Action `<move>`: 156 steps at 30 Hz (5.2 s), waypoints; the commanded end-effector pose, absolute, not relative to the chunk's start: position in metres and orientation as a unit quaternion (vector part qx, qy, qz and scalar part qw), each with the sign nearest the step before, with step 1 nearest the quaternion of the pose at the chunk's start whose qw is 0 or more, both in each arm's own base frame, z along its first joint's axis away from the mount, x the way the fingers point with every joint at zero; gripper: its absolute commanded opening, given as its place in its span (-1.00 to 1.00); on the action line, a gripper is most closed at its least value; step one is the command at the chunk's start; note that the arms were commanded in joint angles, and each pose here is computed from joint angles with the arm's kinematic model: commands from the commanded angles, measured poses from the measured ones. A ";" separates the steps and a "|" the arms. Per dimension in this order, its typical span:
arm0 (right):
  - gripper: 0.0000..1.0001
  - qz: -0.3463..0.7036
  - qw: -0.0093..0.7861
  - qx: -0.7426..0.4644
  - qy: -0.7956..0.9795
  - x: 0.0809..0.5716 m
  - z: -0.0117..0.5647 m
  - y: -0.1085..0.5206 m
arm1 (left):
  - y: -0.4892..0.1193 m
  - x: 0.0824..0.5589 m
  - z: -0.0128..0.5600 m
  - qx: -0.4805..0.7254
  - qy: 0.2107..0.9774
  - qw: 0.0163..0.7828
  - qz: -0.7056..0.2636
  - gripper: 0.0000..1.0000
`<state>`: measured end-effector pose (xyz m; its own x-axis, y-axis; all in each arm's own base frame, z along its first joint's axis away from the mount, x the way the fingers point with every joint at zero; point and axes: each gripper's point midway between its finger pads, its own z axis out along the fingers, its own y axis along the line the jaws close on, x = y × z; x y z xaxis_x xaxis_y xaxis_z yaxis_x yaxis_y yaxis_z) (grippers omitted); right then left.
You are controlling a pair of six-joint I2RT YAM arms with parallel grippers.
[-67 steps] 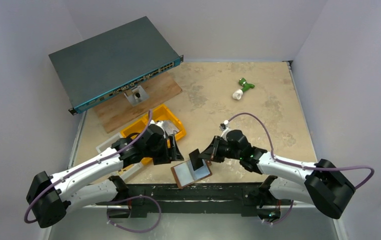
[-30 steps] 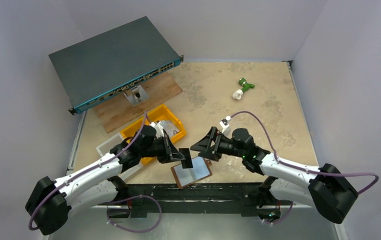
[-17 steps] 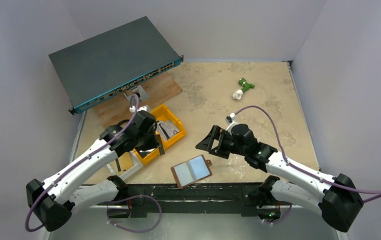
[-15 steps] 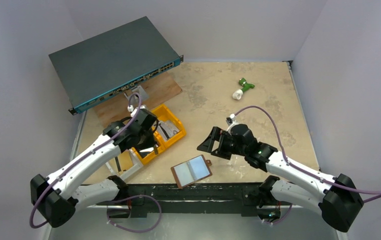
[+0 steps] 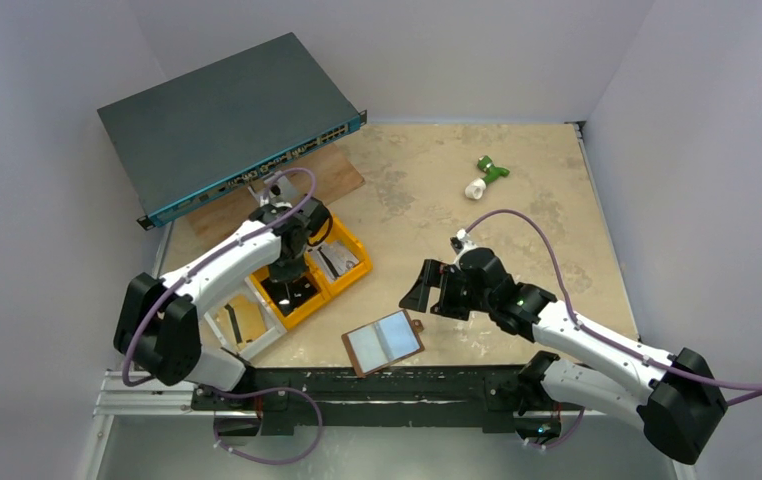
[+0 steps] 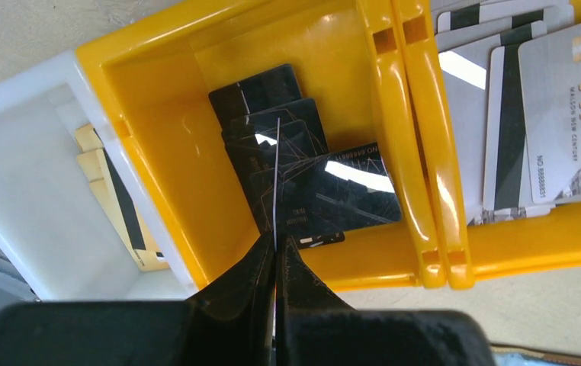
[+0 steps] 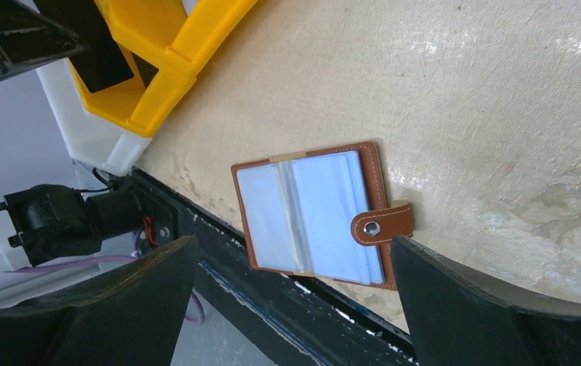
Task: Take the credit cards out of the card holder
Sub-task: Place the credit card in the storage box, then remove the credit card from the card holder.
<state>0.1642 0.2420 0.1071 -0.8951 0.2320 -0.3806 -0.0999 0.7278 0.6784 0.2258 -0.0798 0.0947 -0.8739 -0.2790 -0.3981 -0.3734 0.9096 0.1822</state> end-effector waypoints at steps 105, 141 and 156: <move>-0.03 0.094 0.187 -0.178 0.961 0.092 -0.002 0.335 | -0.171 0.146 0.092 -0.038 0.957 0.185 -0.220 0.57; -0.95 0.330 0.056 -0.018 0.942 0.095 -0.012 0.329 | -0.227 0.125 0.052 0.020 0.947 0.074 -0.312 0.19; -0.96 0.328 0.054 -0.017 0.943 0.095 -0.015 0.326 | -0.238 0.126 0.035 0.030 0.946 0.061 -0.318 -0.31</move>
